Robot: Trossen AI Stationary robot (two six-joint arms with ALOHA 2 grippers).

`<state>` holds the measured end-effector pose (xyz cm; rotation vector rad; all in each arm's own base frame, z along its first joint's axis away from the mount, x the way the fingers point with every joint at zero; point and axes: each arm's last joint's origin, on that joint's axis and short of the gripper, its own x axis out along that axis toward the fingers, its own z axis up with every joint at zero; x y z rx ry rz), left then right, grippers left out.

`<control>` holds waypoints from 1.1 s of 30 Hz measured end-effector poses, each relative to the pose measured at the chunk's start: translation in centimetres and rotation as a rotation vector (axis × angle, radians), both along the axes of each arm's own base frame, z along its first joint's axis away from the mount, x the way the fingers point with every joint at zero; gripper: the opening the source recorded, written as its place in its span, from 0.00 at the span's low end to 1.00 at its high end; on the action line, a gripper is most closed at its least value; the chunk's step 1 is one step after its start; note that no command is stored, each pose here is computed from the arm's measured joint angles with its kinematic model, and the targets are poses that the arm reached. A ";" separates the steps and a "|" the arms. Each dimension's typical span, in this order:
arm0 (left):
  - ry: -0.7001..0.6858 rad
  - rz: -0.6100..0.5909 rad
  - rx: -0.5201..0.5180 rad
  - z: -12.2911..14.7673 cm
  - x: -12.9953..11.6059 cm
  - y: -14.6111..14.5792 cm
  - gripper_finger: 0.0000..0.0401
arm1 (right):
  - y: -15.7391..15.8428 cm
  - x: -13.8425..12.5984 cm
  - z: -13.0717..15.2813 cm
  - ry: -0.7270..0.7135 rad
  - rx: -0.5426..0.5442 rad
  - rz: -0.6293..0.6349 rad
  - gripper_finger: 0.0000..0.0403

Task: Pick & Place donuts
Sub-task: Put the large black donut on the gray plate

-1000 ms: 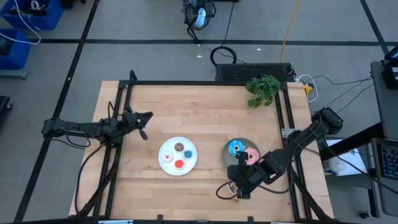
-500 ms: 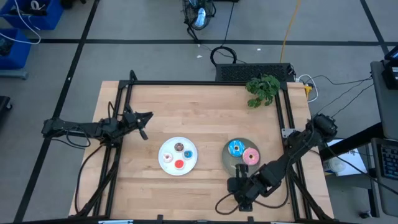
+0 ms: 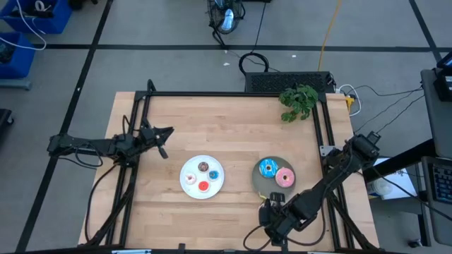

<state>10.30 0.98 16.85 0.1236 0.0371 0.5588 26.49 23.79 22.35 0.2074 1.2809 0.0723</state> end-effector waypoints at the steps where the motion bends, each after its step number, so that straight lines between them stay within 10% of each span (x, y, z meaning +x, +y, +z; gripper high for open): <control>1: 0.000 0.000 0.000 0.0 0.0 0.0 0.10 | 0.0 -0.1 -0.2 0.010 0.006 0.005 0.19; 14: 0.002 0.000 0.002 0.0 0.0 0.0 0.10 | -1.4 -1.2 -4.1 0.069 -0.060 0.053 0.61; 33: 0.003 0.001 0.000 0.0 0.0 0.0 0.10 | -0.8 -0.4 -7.8 0.064 -0.126 0.155 0.60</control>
